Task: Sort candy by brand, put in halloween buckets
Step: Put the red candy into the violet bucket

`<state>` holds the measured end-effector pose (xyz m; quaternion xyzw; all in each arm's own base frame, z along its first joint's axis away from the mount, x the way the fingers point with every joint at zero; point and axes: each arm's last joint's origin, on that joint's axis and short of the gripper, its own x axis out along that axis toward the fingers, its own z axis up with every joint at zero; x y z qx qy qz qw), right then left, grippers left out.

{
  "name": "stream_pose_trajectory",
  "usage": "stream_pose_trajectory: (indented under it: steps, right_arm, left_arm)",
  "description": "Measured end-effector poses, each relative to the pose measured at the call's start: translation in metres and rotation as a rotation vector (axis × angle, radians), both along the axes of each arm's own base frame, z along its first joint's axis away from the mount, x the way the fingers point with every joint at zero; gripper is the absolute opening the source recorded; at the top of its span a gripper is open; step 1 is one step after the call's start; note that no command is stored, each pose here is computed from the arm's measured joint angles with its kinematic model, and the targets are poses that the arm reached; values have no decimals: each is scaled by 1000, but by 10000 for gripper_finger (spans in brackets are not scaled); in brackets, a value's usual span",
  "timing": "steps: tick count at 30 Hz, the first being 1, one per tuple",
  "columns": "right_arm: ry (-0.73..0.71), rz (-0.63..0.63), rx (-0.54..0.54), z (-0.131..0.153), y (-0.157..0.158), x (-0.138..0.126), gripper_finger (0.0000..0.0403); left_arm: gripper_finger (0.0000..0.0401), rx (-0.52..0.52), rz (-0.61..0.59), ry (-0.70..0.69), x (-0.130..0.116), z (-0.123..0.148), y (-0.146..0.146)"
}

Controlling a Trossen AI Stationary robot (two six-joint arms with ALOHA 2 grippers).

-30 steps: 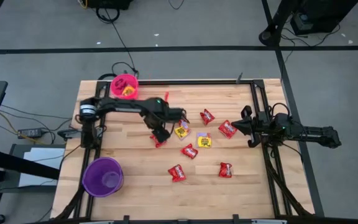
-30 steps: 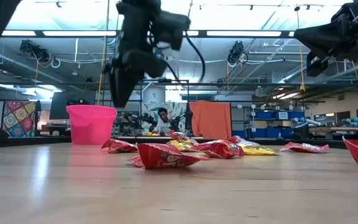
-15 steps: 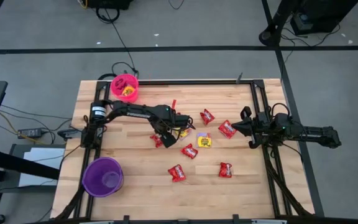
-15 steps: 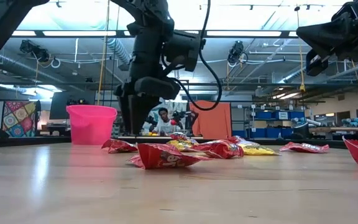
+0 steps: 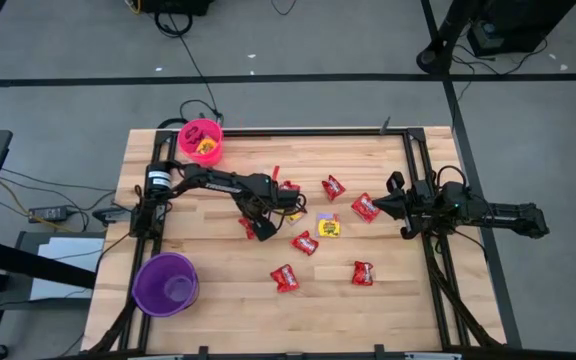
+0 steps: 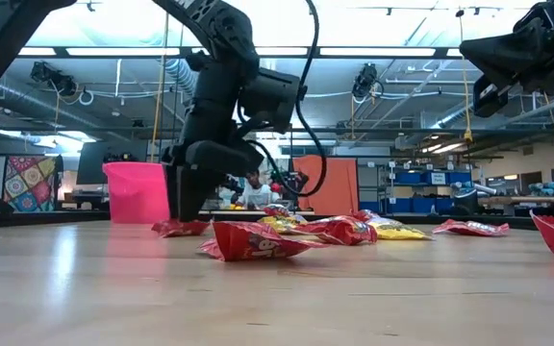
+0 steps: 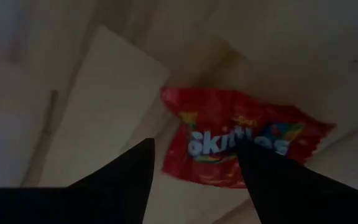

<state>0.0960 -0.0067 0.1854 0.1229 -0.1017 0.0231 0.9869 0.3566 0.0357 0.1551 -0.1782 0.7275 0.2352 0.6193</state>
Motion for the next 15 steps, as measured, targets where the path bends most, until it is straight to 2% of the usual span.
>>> stream_pose_trajectory:
  steps: [5, 8, 11, 15]
  right_arm:
    - [0, 0, 0, 0, 0, 0, 22]
    - [0, 0, 0, 0, 0, 0, 22]
    - [0, 0, 0, 0, 0, 0, 22]
    - [0, -10, 1, 0, 0, 0, 22]
  left_arm:
    - [234, -44, 0, -46, 4, -2, -2]
    - [211, -48, -6, -57, 5, -2, -5]
    - [165, -56, -10, -57, 5, -2, -8]
    - [79, -73, -14, -57, 5, -2, -11]
